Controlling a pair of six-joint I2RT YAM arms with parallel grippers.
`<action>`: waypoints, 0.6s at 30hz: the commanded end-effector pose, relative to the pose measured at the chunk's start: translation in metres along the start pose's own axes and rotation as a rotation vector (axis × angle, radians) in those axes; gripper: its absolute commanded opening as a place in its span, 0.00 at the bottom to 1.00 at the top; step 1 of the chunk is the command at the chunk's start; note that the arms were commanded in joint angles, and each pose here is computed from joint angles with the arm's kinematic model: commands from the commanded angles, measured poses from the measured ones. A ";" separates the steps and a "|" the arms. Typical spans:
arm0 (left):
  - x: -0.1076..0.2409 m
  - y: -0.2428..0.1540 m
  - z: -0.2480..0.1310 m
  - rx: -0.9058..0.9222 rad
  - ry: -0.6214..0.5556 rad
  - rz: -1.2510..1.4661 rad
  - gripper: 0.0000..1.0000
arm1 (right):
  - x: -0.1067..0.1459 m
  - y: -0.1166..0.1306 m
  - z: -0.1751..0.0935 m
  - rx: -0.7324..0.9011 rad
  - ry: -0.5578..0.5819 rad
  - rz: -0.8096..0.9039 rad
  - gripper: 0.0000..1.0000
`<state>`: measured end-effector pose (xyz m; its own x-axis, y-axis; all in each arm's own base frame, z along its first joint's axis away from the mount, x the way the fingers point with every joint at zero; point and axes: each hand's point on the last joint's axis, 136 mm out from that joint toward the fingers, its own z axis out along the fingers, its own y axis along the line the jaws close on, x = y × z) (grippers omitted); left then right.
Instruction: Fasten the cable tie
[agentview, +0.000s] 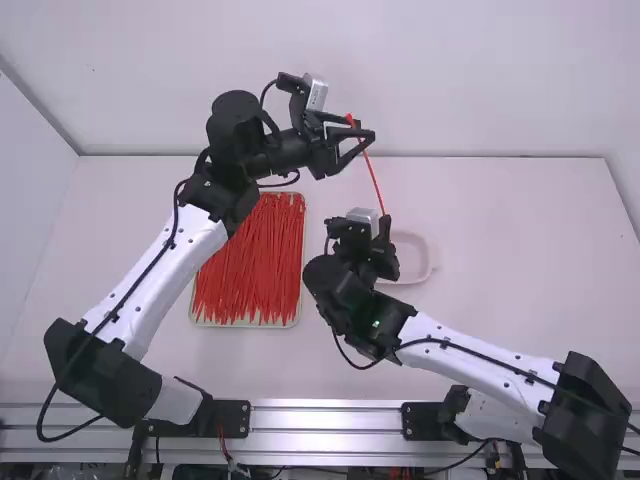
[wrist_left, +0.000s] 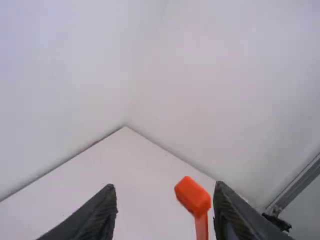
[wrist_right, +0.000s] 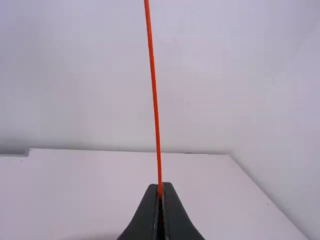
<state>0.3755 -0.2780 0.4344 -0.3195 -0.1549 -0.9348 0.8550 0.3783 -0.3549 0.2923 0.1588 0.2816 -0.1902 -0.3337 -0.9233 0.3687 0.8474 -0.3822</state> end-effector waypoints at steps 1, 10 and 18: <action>-0.008 -0.002 -0.002 -0.001 -0.016 0.010 0.46 | -0.011 -0.007 0.003 0.030 0.001 0.043 0.00; -0.010 -0.003 -0.002 0.000 -0.024 0.019 0.02 | -0.012 -0.003 0.000 0.008 -0.003 0.060 0.00; -0.013 0.005 -0.003 -0.048 -0.041 0.063 0.01 | -0.019 0.022 0.005 -0.148 -0.022 0.039 0.44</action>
<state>0.3798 -0.2757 0.4356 -0.2908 -0.1566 -0.9439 0.8528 0.4049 -0.3299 0.3022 0.1724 0.2815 -0.1692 -0.3052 -0.9371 0.2880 0.8940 -0.3432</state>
